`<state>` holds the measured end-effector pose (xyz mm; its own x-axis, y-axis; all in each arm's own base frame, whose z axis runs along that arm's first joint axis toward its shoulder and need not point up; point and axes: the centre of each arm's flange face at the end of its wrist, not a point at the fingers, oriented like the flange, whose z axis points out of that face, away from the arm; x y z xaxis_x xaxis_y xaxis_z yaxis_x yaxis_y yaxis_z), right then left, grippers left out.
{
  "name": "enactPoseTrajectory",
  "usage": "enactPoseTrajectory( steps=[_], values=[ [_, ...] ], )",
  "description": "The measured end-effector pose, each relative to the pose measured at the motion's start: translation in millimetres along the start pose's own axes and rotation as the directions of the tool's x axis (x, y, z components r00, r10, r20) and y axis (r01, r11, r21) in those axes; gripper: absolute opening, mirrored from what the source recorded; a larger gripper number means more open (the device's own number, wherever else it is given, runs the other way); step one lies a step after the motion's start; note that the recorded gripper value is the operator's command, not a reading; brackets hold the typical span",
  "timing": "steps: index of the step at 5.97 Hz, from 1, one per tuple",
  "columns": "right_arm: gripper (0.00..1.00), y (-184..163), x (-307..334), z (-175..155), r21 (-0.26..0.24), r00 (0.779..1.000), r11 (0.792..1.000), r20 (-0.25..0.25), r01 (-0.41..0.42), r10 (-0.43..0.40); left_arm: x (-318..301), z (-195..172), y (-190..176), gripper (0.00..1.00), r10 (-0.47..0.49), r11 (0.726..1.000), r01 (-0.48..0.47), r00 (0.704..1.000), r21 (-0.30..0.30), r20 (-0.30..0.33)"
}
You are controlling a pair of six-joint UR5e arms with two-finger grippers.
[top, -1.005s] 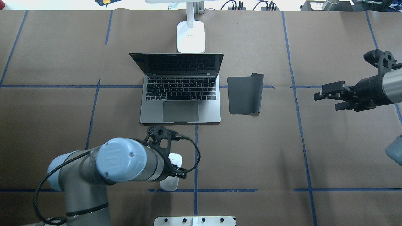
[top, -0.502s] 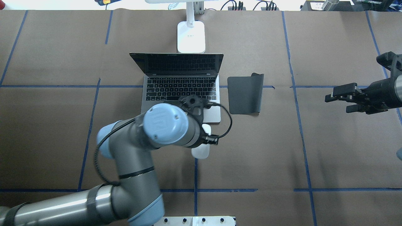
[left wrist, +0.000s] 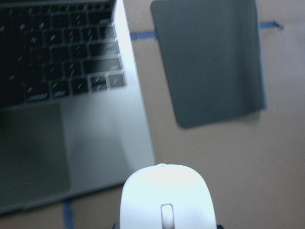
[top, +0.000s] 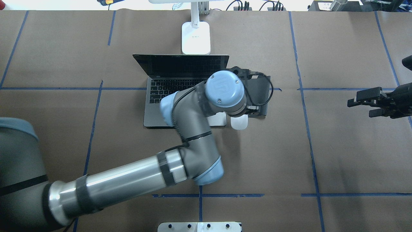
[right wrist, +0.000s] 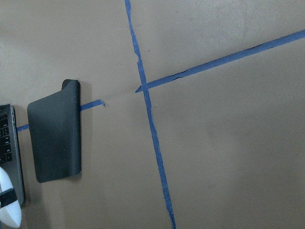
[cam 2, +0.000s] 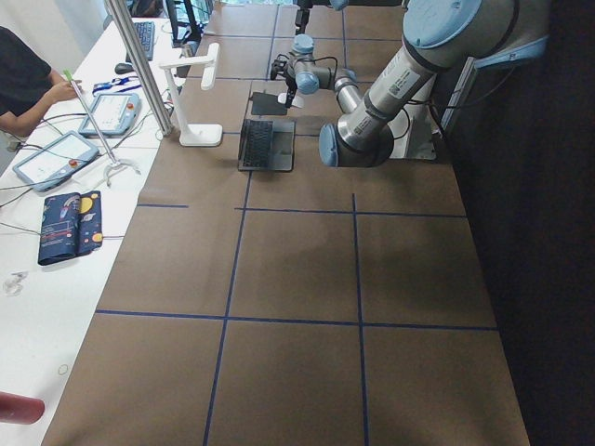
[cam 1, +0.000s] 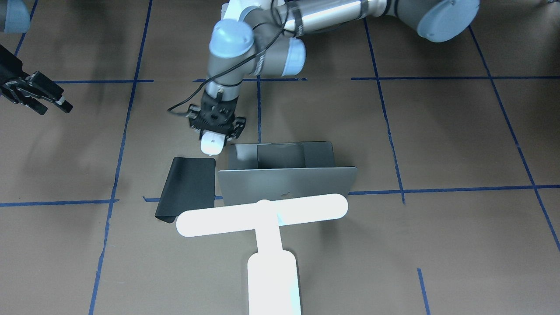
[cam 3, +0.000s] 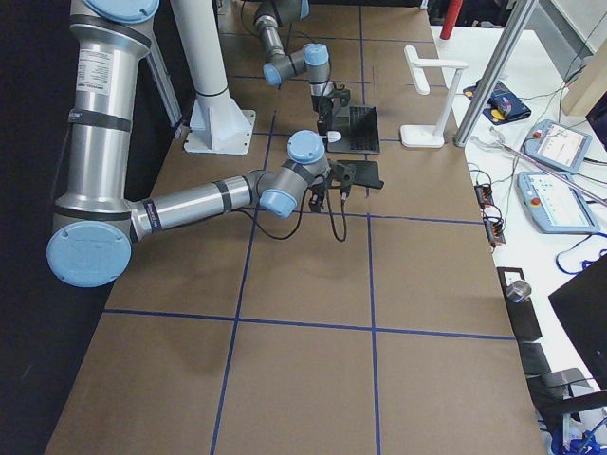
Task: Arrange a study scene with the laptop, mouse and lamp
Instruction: 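Carry the white mouse with the left gripper over the black mouse pad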
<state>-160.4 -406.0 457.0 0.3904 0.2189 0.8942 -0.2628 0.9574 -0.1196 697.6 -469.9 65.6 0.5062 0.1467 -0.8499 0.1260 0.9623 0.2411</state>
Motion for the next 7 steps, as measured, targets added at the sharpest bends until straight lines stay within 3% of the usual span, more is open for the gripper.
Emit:
enactPoseTrajectory(
  steps=[3, 7],
  values=[
    [1.00, 1, 2, -1, -0.008, 1.000, 1.000, 0.001, -0.001, 0.001, 39, 29, -47, 0.02, -0.057, 0.998, 0.056, 0.998, 0.041, 0.036],
    [1.00, 0, -4, 2, -0.016, 1.000, 1.000, 0.005, 0.005, -0.005, 26, 58, -62, 0.08, -0.109, 0.986, 0.099, 0.992, 0.135, 0.064]
  ],
)
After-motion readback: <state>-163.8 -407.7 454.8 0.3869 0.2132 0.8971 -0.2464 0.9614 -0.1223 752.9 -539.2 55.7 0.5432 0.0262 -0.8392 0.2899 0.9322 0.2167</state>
